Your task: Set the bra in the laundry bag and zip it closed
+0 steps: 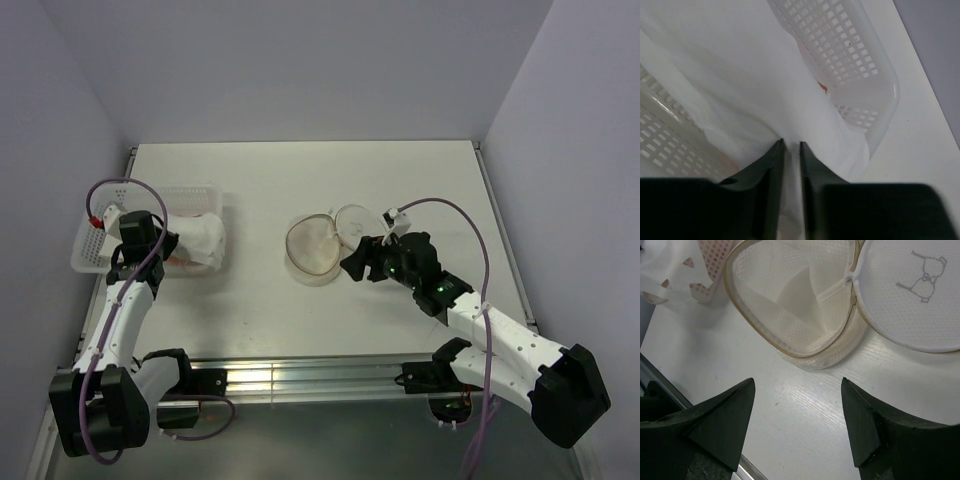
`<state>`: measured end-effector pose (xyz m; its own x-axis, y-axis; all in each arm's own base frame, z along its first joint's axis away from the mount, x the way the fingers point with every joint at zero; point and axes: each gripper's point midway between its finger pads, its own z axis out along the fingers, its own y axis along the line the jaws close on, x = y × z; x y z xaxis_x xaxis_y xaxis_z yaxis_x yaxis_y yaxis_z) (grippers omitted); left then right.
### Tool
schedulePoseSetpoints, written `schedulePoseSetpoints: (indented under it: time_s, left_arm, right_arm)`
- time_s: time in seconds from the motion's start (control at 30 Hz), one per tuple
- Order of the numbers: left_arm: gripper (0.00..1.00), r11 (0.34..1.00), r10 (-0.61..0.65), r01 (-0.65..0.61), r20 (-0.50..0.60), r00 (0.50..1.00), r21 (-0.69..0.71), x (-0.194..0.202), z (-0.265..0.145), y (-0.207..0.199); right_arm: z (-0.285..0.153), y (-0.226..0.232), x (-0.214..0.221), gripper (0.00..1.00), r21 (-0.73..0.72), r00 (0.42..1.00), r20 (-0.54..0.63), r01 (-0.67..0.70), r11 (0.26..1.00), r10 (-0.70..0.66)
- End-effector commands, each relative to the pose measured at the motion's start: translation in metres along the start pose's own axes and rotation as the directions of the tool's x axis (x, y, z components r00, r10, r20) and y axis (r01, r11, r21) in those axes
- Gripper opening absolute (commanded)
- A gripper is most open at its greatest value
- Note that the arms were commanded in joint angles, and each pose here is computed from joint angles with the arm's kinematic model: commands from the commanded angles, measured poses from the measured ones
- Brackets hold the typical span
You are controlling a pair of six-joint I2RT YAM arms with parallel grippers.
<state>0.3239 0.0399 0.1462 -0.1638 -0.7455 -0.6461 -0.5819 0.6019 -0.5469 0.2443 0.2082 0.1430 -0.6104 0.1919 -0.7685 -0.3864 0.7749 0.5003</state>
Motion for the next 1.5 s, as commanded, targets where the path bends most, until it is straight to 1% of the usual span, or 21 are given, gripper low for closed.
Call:
schedulePoseSetpoints:
  time_s: [0.0,0.03,0.07,0.1,0.23,0.43,0.5,0.67,0.77,0.8,0.87,0.93,1.0,1.07,1.2,1.23,1.27,1.3,1.4,1.43,1.47]
  left_arm:
    - [0.18,0.998,-0.020,0.017,0.058,0.998,0.063,-0.017,-0.003,-0.015]
    - [0.12,0.997,-0.016,0.012,0.057,0.998,0.072,-0.016,-0.004,-0.017]
    - [0.01,0.997,-0.014,0.009,0.058,0.998,0.073,-0.015,-0.004,-0.016]
    - [0.00,0.998,-0.008,0.005,0.056,0.998,0.067,-0.015,-0.003,-0.015]
    - [0.00,0.998,-0.009,0.005,0.054,0.998,0.069,-0.013,-0.006,-0.012]
    - [0.00,0.999,0.007,-0.012,0.101,0.995,0.044,-0.020,-0.017,-0.003]
    - [0.00,0.998,0.004,-0.011,0.114,0.993,0.058,-0.025,-0.021,-0.007]
    - [0.00,0.981,0.010,-0.053,0.224,0.975,0.185,-0.067,-0.064,-0.047]
    - [0.00,0.963,0.044,-0.112,0.266,0.963,0.245,-0.086,-0.092,-0.067]
    - [0.00,0.958,0.052,-0.123,0.267,0.962,0.258,-0.087,-0.098,-0.070]
    - [0.00,0.937,0.060,-0.150,0.280,0.958,0.314,-0.090,-0.113,-0.080]
    - [0.00,0.918,0.063,-0.167,0.285,0.956,0.359,-0.092,-0.125,-0.089]
    - [0.00,0.905,0.066,-0.180,0.290,0.955,0.385,-0.093,-0.131,-0.093]
    - [0.00,0.889,0.068,-0.196,0.304,0.950,0.413,-0.096,-0.139,-0.099]
    - [0.00,0.857,0.081,-0.220,0.300,0.950,0.465,-0.098,-0.153,-0.111]
    - [0.00,0.848,0.076,-0.225,0.311,0.947,0.480,-0.101,-0.158,-0.115]
    - [0.00,0.834,0.079,-0.235,0.313,0.946,0.500,-0.101,-0.164,-0.120]
    - [0.00,0.816,0.080,-0.244,0.315,0.946,0.523,-0.103,-0.171,-0.126]
    - [0.00,0.784,0.083,-0.260,0.320,0.944,0.564,-0.102,-0.185,-0.135]
    - [0.00,0.776,0.079,-0.262,0.324,0.943,0.574,-0.103,-0.189,-0.138]
    - [0.00,0.768,0.082,-0.268,0.325,0.942,0.582,-0.104,-0.192,-0.141]
  right_arm:
    - [0.002,0.014,-0.020,0.77,-0.029,0.998,0.049,0.030,0.999,-0.028]
    - [0.002,0.013,-0.020,0.76,-0.027,0.998,0.050,0.027,0.999,-0.026]
    - [0.001,0.014,-0.022,0.76,-0.024,0.998,0.060,0.027,0.999,-0.026]
    - [0.001,0.012,-0.023,0.76,-0.017,0.998,0.066,0.027,0.999,-0.026]
    - [-0.001,0.012,-0.023,0.76,-0.018,0.997,0.074,0.029,0.999,-0.028]
    - [0.000,0.015,-0.023,0.76,-0.029,0.998,0.066,0.026,0.999,-0.024]
    - [0.000,0.013,-0.025,0.76,-0.018,0.996,0.081,0.028,0.999,-0.026]
    - [-0.004,0.013,-0.028,0.76,-0.015,0.995,0.092,0.034,0.999,-0.032]
    - [-0.006,0.018,-0.030,0.79,-0.031,0.994,0.096,0.047,0.998,-0.043]
    - [-0.007,0.023,-0.028,0.81,-0.054,0.994,0.093,0.056,0.997,-0.051]
    - [-0.013,0.034,-0.036,0.87,-0.089,0.988,0.140,0.079,0.993,-0.066]
    - [-0.019,0.050,-0.043,0.92,-0.136,0.984,0.161,0.105,0.985,-0.083]
    - [-0.023,0.069,-0.058,0.95,-0.176,0.978,0.183,0.134,0.975,-0.101]
    - [-0.021,0.086,-0.060,0.95,-0.203,0.977,0.174,0.161,0.966,-0.126]
    - [-0.023,0.146,-0.087,0.95,-0.369,0.964,0.229,0.213,0.905,-0.134]
    - [-0.014,0.154,-0.082,0.95,-0.396,0.964,0.207,0.238,0.887,-0.167]
    - [-0.015,0.173,-0.076,0.96,-0.463,0.961,0.190,0.269,0.845,-0.202]
    - [-0.008,0.187,-0.079,0.96,-0.485,0.955,0.193,0.292,0.825,-0.224]
    - [-0.007,0.223,-0.084,0.95,-0.547,0.900,0.270,0.436,0.714,-0.342]
    - [0.006,0.224,-0.079,0.95,-0.533,0.864,0.289,0.503,0.680,-0.412]
    - [0.010,0.228,-0.081,0.95,-0.525,0.844,0.308,0.536,0.661,-0.439]
